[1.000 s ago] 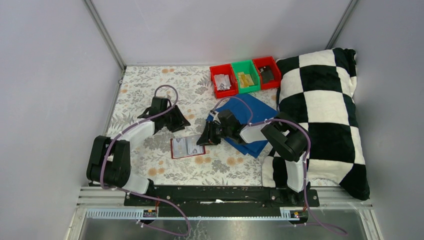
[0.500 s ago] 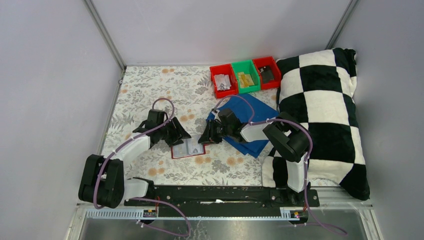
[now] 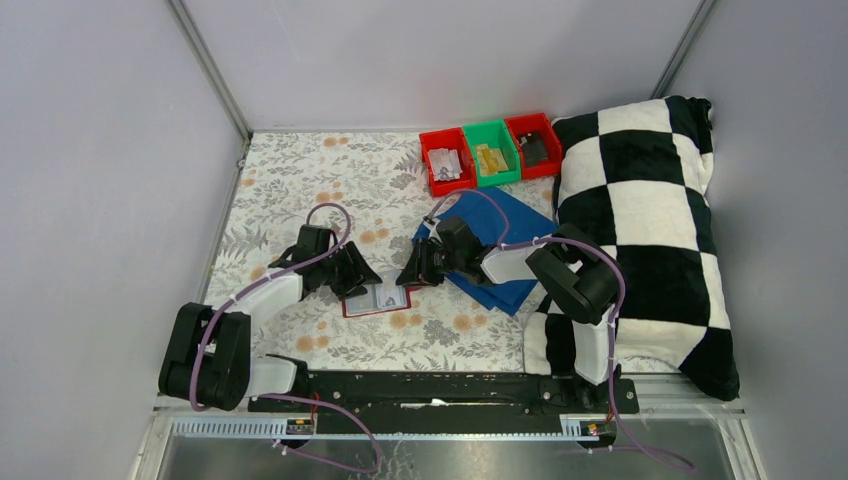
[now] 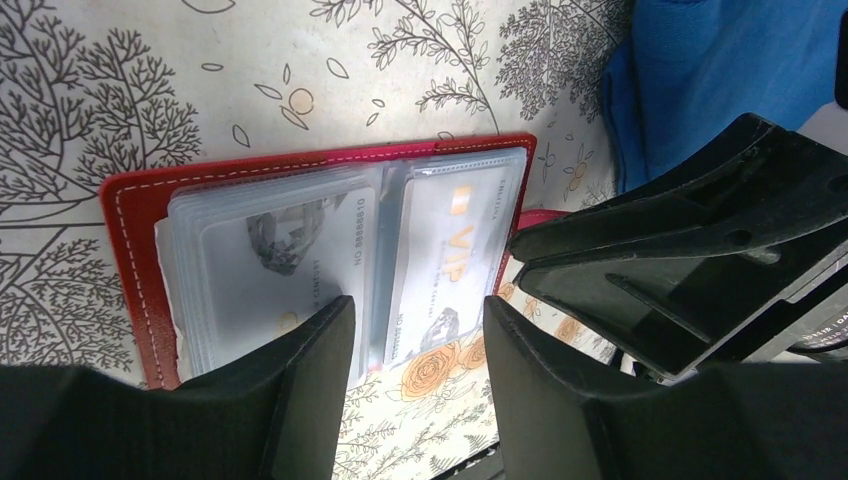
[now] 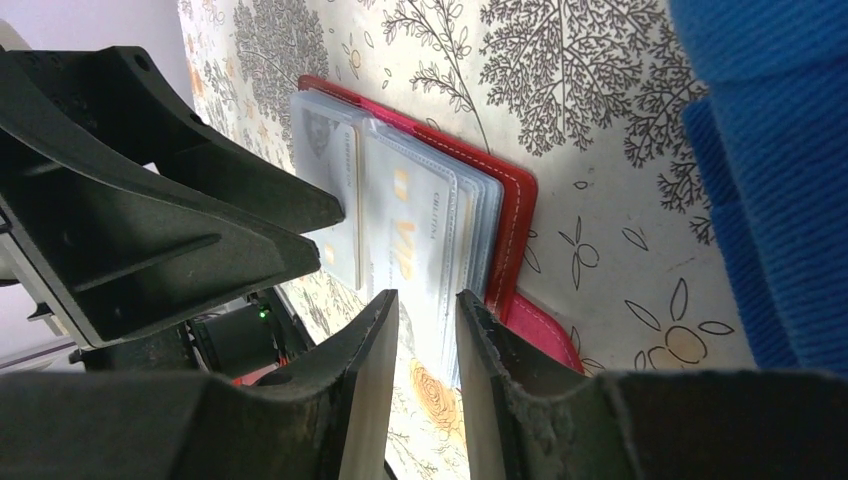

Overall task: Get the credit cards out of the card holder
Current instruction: Remove the credit card from the card holder.

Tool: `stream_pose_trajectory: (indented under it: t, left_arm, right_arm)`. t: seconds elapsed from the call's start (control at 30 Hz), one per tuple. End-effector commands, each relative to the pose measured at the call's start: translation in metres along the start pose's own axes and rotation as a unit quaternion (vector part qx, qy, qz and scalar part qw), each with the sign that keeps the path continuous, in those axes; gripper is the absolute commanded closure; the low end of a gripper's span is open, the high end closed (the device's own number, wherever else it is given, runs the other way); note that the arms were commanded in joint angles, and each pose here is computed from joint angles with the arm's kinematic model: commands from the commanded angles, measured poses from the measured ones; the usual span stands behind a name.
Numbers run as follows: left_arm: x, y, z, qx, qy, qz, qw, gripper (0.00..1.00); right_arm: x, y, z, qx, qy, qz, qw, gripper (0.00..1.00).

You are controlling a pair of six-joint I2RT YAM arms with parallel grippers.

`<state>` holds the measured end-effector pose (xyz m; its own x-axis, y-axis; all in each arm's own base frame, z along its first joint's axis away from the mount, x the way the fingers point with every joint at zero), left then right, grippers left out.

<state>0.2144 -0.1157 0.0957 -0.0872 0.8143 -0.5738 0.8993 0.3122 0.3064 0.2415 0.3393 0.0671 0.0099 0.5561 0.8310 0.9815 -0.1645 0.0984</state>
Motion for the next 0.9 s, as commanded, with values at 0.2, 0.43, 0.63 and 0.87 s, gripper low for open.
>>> stream_pose_trajectory:
  t: [0.2,0.43,0.63,0.87]
  left_arm:
    - [0.0,-0.003,0.005,0.002,-0.033,0.006,0.999,0.46]
    - [-0.001,-0.006,0.007,0.005,-0.047,0.004,0.999,0.45]
    - [0.007,-0.011,0.015,0.02,-0.031,-0.009,0.999,0.46]
    - [0.01,-0.012,0.016,0.022,-0.022,-0.012,0.999,0.46]
  right_arm:
    - [0.031,0.009,-0.011,-0.013,0.055,-0.036,0.998,0.65]
    - [0.029,0.006,-0.008,0.001,0.057,-0.037,0.998,0.64]
    - [0.027,0.002,-0.004,0.013,0.058,-0.037,0.998,0.64]
    - [0.022,0.0,0.001,0.023,0.052,-0.034,0.998,0.64]
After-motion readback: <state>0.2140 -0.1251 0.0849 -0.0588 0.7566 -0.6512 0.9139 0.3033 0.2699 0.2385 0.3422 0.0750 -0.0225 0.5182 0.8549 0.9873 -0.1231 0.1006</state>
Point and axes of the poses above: each gripper's point midway between its finger pads, its own z axis out along the fingers, its own x axis along the line the jaws close on, y = z × x, the point moved 7 cm from there along -z, back along the fingers, and after that the axes turned 11 degrees about z, right-handed, at the moved point
